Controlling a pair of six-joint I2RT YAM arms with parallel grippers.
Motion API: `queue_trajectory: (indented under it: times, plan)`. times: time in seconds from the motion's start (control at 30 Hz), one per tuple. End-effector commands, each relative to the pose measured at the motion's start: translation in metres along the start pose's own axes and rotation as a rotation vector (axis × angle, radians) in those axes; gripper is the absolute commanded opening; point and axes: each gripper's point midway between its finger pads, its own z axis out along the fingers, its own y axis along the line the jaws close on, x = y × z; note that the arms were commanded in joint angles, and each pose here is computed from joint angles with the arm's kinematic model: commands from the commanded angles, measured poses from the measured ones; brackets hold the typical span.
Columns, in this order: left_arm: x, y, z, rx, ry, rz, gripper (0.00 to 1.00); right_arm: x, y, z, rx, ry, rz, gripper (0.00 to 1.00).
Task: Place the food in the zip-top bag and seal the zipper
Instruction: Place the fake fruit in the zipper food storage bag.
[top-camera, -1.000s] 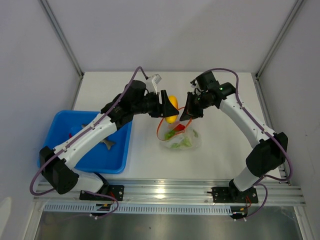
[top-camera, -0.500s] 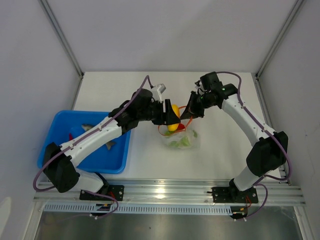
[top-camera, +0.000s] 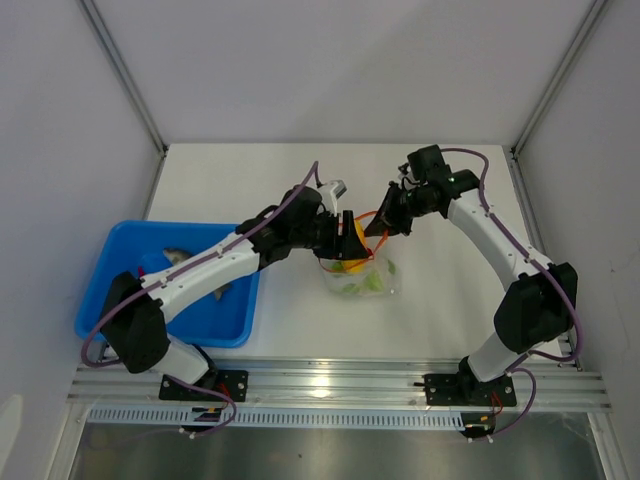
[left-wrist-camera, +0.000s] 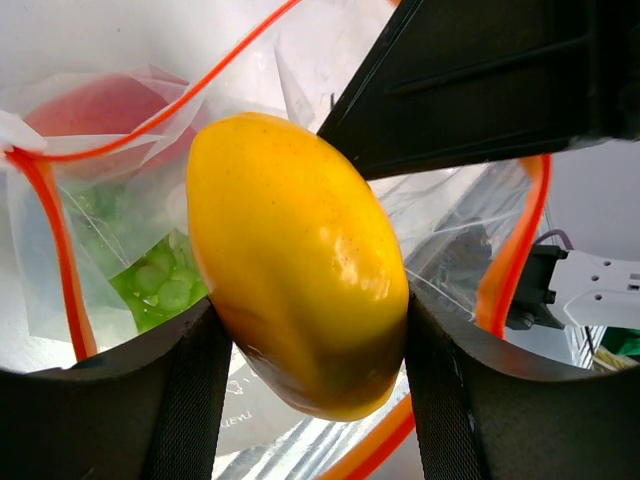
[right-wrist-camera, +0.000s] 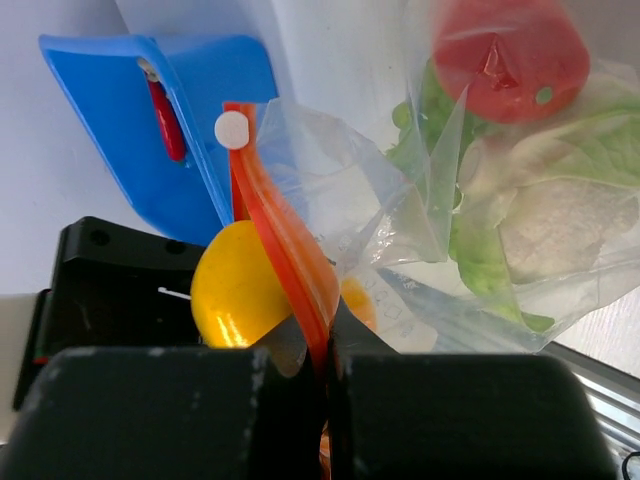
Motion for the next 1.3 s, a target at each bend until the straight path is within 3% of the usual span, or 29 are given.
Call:
queue_trajectory:
  times: [0.0, 0.37, 0.43, 0.57, 0.67, 0.7, 0.77, 0.8, 0.9, 1.13, 1.27]
  plan:
    - [0.010, -0.008, 0.007, 0.056, 0.029, 0.061, 0.01, 0.001, 0.025, -0.021, -0.102, -0.029, -0.004, 0.00]
    - [0.026, -0.011, 0.008, 0.121, 0.077, 0.100, 0.00, 0.001, 0.019, -0.015, -0.101, -0.024, 0.027, 0.00]
    - [0.024, -0.012, 0.008, 0.123, 0.070, 0.102, 0.05, 0.002, 0.017, -0.015, -0.100, -0.024, 0.030, 0.00]
    - [0.020, 0.004, 0.006, 0.010, 0.058, 0.091, 0.15, 0.001, 0.015, -0.017, -0.101, -0.031, 0.036, 0.00]
    - [0.015, 0.023, 0.001, -0.118, 0.056, 0.100, 0.30, 0.004, 0.015, -0.018, -0.106, -0.029, 0.031, 0.00]
    - [0.013, 0.023, -0.001, -0.124, 0.053, 0.111, 0.44, 0.005, 0.015, -0.019, -0.107, -0.030, 0.027, 0.00]
    - [0.009, 0.029, -0.007, -0.168, 0.035, 0.125, 0.60, 0.006, 0.012, -0.020, -0.097, -0.030, 0.016, 0.00]
    - [0.004, 0.029, -0.009, -0.178, 0.017, 0.133, 0.81, 0.006, 0.010, -0.022, -0.089, -0.034, 0.014, 0.00]
    - [-0.008, 0.031, -0.020, -0.234, -0.016, 0.161, 0.99, 0.007, 0.007, -0.024, -0.080, -0.044, 0.002, 0.00]
    - [-0.041, 0.031, -0.059, -0.346, -0.146, 0.183, 0.99, 0.009, 0.003, -0.027, -0.063, -0.057, -0.022, 0.00]
    - [-0.036, 0.044, -0.060, -0.369, -0.116, 0.146, 0.99, 0.010, 0.000, -0.028, -0.056, -0.060, -0.024, 0.00]
